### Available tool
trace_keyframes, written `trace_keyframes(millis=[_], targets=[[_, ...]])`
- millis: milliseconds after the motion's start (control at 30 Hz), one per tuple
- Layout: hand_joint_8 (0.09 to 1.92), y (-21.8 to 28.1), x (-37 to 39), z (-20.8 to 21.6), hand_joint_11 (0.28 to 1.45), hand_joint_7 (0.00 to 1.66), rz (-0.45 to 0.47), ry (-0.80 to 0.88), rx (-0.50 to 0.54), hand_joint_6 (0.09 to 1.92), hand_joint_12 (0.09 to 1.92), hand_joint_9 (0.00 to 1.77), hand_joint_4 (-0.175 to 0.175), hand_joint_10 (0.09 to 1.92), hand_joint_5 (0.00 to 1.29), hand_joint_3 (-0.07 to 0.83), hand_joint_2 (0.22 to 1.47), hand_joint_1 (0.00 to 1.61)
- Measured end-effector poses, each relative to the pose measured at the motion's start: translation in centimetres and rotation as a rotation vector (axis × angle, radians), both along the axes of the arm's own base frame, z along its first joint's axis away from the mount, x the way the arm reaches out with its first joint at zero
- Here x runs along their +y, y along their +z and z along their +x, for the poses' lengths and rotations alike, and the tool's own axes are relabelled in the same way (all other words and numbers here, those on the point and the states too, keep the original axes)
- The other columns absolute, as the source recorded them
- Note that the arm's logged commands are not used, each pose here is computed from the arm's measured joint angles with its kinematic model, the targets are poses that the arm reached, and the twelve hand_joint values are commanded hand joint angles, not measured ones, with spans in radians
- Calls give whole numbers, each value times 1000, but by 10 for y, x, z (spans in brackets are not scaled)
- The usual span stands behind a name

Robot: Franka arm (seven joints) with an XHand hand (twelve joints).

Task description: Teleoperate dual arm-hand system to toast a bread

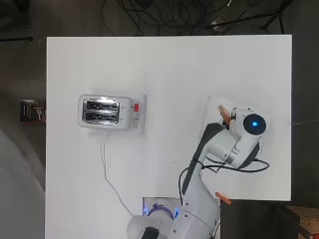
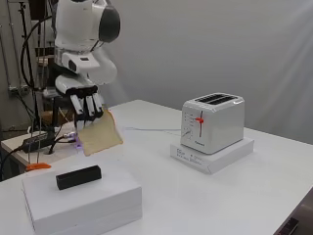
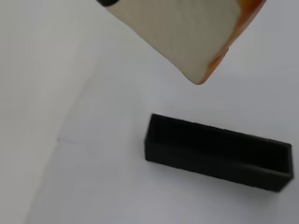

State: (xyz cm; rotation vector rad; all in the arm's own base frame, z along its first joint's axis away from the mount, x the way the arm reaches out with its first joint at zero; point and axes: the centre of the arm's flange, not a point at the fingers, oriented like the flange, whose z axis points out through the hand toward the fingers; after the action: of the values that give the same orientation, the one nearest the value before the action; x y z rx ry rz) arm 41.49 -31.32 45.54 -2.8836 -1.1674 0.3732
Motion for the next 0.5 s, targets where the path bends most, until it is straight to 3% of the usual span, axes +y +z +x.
trace_keyframes(millis=[100, 233, 500], targets=[[1033, 42, 37, 2, 639, 1015, 130, 19, -154, 1377, 819, 1426, -168, 87, 643, 0, 1201, 1217], [1117, 94, 121, 12, 644, 956, 155, 201, -234, 1451, 718, 1388, -157, 87, 600, 1, 1229, 1198], [1159, 96, 282, 49, 662, 947, 201, 461, -169, 1437, 623, 1389, -175, 87, 587, 0, 1234, 1202]])
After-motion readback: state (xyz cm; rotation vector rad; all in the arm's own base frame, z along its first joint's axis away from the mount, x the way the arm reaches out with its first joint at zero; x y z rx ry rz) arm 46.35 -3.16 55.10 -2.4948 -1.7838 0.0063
